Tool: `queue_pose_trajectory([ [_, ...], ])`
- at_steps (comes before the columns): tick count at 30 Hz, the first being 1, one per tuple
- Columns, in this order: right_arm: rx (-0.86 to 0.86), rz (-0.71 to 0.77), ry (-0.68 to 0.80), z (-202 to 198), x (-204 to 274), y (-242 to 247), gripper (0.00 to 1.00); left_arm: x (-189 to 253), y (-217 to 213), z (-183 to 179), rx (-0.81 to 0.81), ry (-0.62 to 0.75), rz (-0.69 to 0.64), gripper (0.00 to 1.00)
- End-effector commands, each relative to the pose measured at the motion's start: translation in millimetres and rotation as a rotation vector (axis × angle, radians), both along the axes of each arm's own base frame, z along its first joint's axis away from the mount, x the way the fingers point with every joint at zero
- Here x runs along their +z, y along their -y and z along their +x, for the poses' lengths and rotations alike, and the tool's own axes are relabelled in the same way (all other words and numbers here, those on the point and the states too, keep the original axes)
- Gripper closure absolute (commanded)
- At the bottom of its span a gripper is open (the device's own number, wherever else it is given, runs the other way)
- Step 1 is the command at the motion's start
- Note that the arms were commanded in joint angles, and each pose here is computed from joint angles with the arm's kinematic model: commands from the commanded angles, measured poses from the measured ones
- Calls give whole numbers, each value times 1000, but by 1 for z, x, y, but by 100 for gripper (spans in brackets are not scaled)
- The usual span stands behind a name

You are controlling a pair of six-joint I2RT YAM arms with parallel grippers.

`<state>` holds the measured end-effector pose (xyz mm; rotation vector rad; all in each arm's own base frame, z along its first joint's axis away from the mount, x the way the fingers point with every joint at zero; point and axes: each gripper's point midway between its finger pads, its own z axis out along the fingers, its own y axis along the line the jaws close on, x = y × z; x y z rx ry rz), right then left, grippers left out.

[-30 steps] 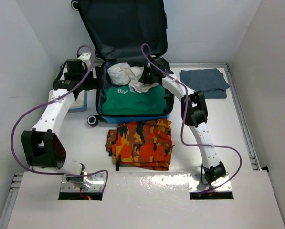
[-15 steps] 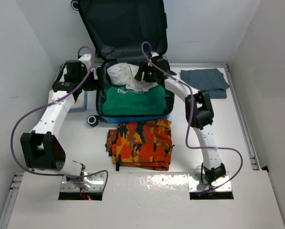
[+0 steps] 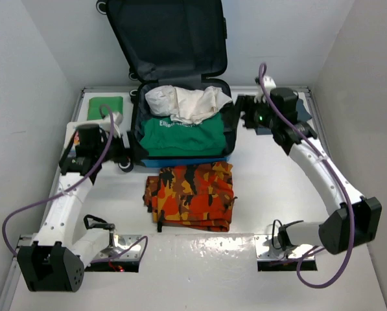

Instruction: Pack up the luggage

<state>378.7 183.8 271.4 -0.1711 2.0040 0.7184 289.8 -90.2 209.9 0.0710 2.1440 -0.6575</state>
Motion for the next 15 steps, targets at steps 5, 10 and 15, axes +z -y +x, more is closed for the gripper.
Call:
queue_pose_trajectory([
  [5,16,-68,-400,-121,-168,35,9,-55,24,-67,-95,-207,-106,12],
  [10,35,-78,-406,-152,-192,29,3,-113,25,-89,10,-498,-40,6],
  [15,13,-75,-448,-160,-212,26,0,-151,16,-100,171,-634,50,3],
])
